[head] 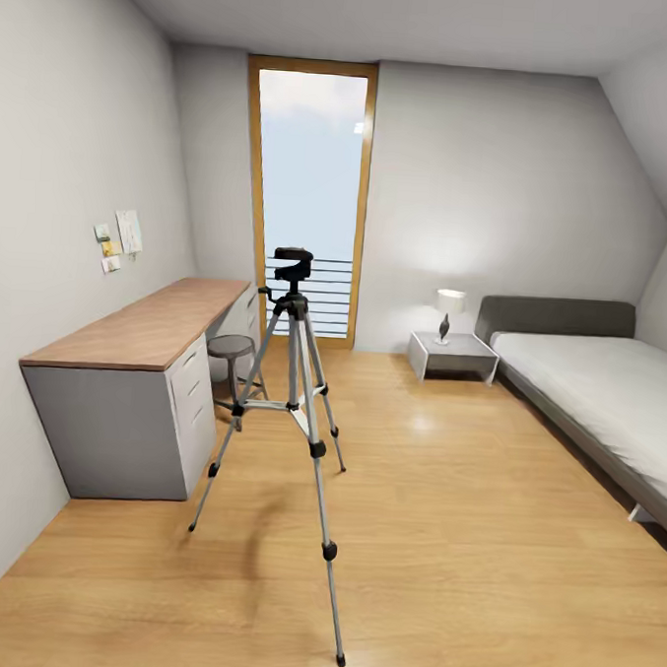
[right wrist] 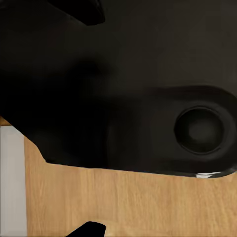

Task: Attach the digital camera to the camera tripod in the bedroom.

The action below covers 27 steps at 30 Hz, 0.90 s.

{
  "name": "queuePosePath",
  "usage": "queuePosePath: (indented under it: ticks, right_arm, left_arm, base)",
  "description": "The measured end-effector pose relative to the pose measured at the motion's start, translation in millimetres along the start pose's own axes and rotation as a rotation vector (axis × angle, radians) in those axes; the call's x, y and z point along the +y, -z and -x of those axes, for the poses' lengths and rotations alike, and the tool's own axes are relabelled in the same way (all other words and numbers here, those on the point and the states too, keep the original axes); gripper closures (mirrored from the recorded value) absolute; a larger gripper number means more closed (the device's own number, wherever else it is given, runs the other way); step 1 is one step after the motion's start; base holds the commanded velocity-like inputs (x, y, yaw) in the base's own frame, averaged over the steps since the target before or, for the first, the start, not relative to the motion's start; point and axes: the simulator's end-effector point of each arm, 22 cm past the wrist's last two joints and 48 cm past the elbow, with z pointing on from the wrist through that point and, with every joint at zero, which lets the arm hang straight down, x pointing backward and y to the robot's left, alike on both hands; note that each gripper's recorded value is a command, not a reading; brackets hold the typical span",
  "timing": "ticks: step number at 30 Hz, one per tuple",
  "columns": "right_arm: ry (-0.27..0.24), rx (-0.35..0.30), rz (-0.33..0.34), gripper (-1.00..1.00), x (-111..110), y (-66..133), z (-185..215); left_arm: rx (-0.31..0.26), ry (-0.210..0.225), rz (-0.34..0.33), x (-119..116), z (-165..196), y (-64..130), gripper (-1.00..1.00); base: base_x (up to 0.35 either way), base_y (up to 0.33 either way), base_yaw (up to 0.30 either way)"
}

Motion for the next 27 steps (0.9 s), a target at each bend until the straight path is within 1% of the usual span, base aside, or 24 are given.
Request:
queuePosePath:
  ticks: [2, 6, 10, 22, 25, 27]
  right_arm:
    - [0.010, -0.001, -0.009, -1.00, -6, 0.0, 0]
    - [0.010, -0.001, -0.009, -1.00, -6, 0.0, 0]
    - [0.011, -0.001, -0.010, -1.00, -8, 0.0, 0]
    - [0.010, -0.002, -0.004, -1.00, -6, 0.0, 1]
    - [-0.008, -0.003, -0.016, -1.00, -10, 0.1, 1]
    - [-0.004, -0.003, -0.015, -1.00, -9, 0.1, 1]
  left_arm:
    - [-0.019, 0.007, -0.009, -6, 6, 0.1, -1.00]
    - [-0.029, 0.007, -0.009, -6, 11, 0.2, -1.00]
    - [-0.055, 0.011, -0.013, -10, 21, 0.6, -1.00]
    - [-0.063, 0.012, -0.013, -10, 25, 0.7, -1.00]
    - [-0.064, 0.015, -0.013, -10, 25, 0.7, -1.00]
    - [-0.063, 0.019, -0.013, -10, 25, 0.7, -1.00]
  base:
    - [0.000, 0.000, 0.000]
    - [0.000, 0.000, 0.000]
    - [0.000, 0.000, 0.000]
    - [0.000, 0.000, 0.000]
    - [0.000, 0.000, 0.000]
    - [0.000, 0.000, 0.000]
